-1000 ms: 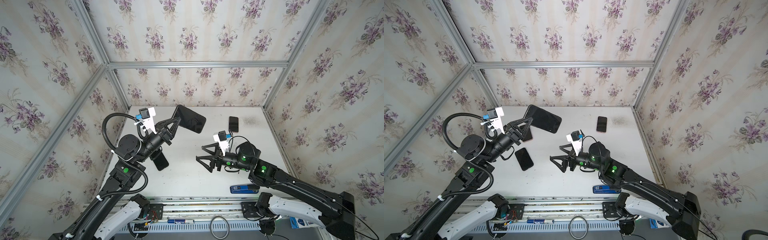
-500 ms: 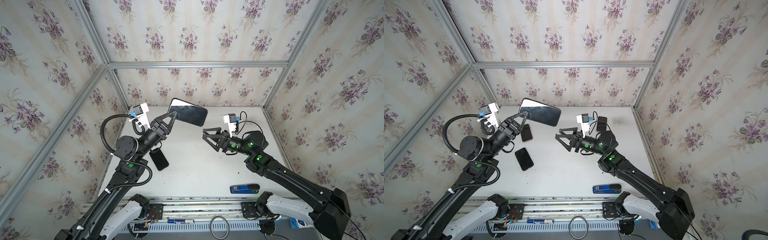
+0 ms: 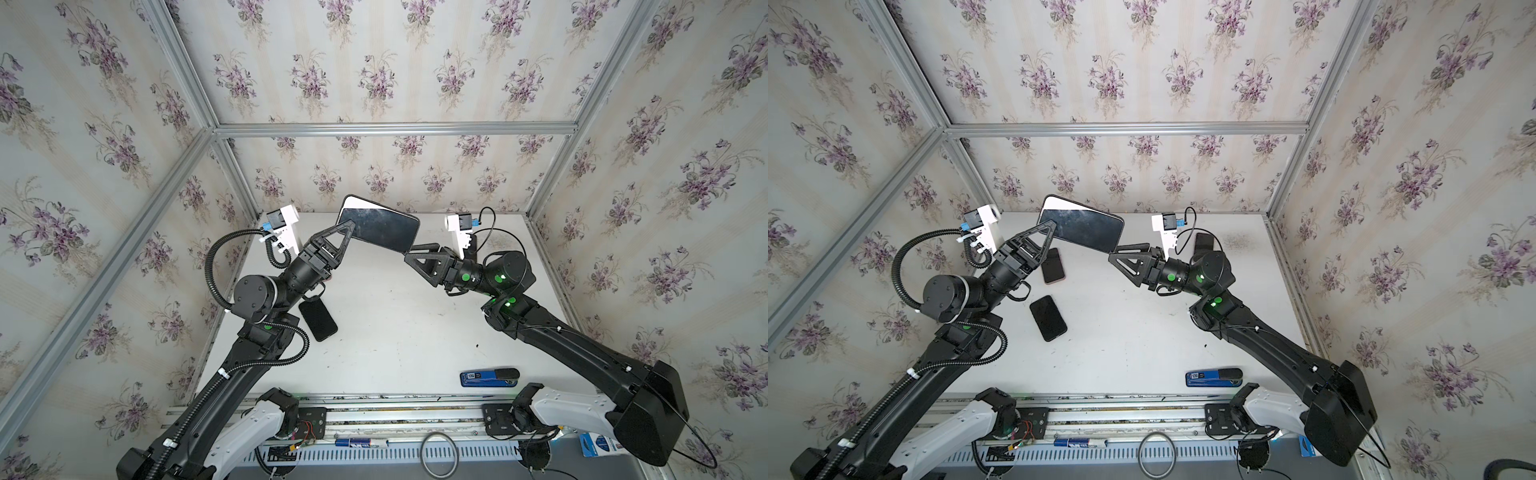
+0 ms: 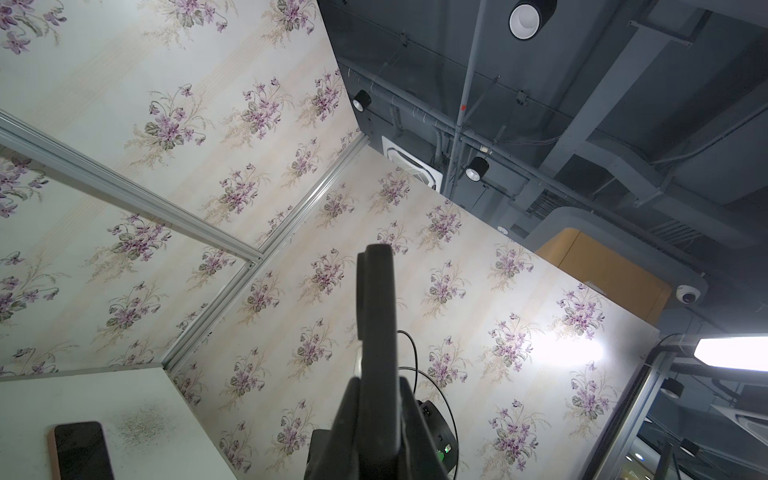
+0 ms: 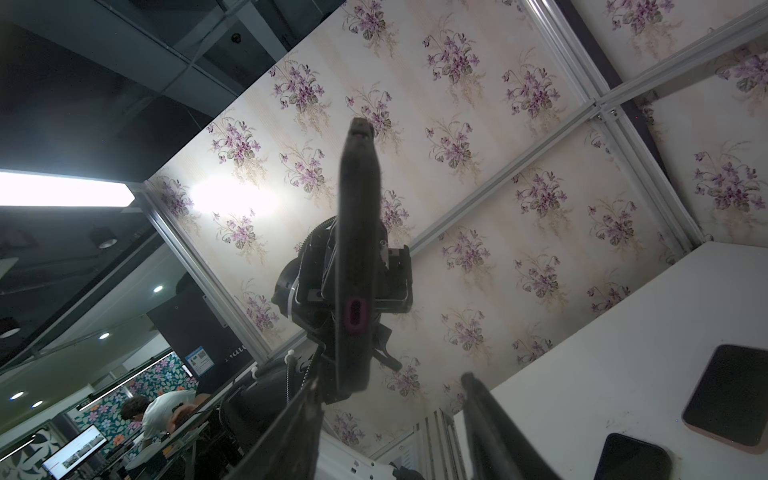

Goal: Take the phone out of the phone case
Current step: Pass the phone.

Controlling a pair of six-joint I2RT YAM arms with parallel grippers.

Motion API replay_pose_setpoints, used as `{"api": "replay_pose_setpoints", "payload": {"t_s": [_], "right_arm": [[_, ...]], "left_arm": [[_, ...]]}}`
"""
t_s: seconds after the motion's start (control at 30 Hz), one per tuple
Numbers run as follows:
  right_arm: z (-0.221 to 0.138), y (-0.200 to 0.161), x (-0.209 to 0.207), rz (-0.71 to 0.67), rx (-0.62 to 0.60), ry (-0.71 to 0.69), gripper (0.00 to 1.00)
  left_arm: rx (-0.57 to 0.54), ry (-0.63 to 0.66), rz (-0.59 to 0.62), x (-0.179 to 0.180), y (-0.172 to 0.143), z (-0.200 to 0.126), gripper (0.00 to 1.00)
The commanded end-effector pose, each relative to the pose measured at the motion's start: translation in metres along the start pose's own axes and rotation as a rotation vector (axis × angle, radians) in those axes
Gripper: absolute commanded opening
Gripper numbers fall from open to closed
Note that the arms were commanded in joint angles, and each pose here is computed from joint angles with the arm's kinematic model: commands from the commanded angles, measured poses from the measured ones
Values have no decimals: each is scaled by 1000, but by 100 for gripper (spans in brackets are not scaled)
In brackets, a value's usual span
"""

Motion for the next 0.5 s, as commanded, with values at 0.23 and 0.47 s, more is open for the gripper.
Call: {"api": "replay_pose_setpoints", "payload": {"t_s": [0.23, 0.47], "right_arm": [[2, 19, 16, -28, -70, 81, 44], [3, 18, 15, -5, -78, 96, 35]], "left_arm": [[-17, -76, 21, -14, 4, -1, 0], [-21, -68, 21, -10, 3, -1, 0]]}}
Point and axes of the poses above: each gripper's point midway between its finger pads, its own z axis out along the fingers, its own x axis along the line the jaws close on, y = z × x, the point moved 6 cm from there along -z, back along the fingers, and after that the axes turned 13 degrees about -z, right-handed, at the moved point
